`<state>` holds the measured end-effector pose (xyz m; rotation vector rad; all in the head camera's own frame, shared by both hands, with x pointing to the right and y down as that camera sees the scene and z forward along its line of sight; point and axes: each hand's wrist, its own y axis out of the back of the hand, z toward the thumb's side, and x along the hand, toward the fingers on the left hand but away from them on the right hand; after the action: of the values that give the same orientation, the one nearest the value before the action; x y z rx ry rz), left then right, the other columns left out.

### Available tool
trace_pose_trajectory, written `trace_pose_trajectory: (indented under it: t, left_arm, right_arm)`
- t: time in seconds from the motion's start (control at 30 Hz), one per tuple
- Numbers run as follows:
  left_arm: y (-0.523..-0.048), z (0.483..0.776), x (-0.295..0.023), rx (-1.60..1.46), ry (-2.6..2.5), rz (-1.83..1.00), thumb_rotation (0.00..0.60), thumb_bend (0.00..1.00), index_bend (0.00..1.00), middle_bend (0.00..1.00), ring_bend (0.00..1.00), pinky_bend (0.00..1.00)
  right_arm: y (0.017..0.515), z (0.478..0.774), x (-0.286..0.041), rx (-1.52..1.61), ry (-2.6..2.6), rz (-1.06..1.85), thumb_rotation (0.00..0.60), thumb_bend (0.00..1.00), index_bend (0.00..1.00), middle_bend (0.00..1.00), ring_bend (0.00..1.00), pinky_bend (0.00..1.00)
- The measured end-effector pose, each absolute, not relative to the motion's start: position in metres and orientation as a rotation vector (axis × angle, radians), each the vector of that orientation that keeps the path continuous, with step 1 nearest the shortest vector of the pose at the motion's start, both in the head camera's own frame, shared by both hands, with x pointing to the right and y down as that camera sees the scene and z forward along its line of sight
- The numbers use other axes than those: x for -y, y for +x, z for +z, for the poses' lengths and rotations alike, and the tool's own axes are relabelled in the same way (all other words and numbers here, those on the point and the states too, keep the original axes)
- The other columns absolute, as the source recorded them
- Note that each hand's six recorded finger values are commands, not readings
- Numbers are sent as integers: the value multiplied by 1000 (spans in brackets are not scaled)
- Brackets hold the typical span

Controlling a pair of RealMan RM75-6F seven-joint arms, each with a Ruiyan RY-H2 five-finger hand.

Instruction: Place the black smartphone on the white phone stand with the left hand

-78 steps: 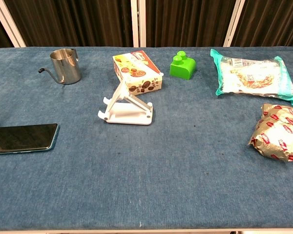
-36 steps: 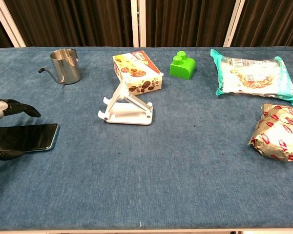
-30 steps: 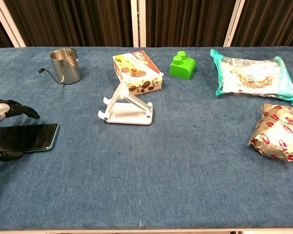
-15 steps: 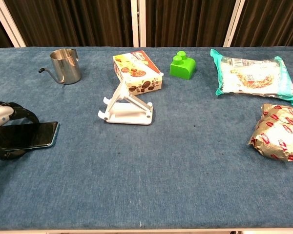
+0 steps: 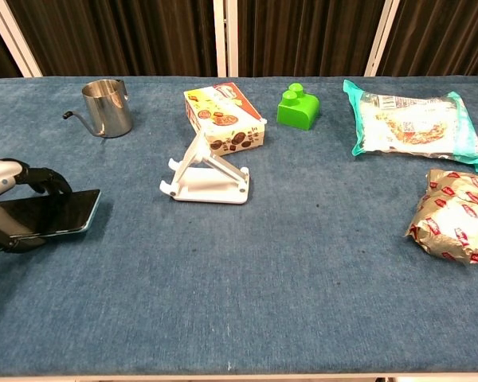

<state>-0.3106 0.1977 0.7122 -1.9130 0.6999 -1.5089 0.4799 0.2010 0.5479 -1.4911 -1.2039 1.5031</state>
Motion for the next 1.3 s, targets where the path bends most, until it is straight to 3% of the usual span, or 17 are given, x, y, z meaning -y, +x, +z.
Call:
trace_pose_trajectory:
  t: [0.27,0.57,1.0,1.3]
  left_arm:
    - [-311,710,-194,-756,-1955,-1389,600,228,294,406,319,267]
    - [-310,711,-186,-844,-1973,-1282,600,248,308,447,380,351]
    - [-300,693,-160,-1039,-2067,-1148,600,248,322,465,388,356]
    - [-248,687,-135,-1156,-2301,-945,600,247,323,460,352,356]
  right_arm:
    - [480,546,-201,1209,-1487,1498,600,56,0,0,0,41]
    - [480,545,-202,1217,-1483,1498,600,55,0,0,0,42]
    - [480,540,-201,1217,-1466,1492,600,56,0,0,0,41]
    - [483,532,-199,1213,-1442,1490,600,56,0,0,0,41]
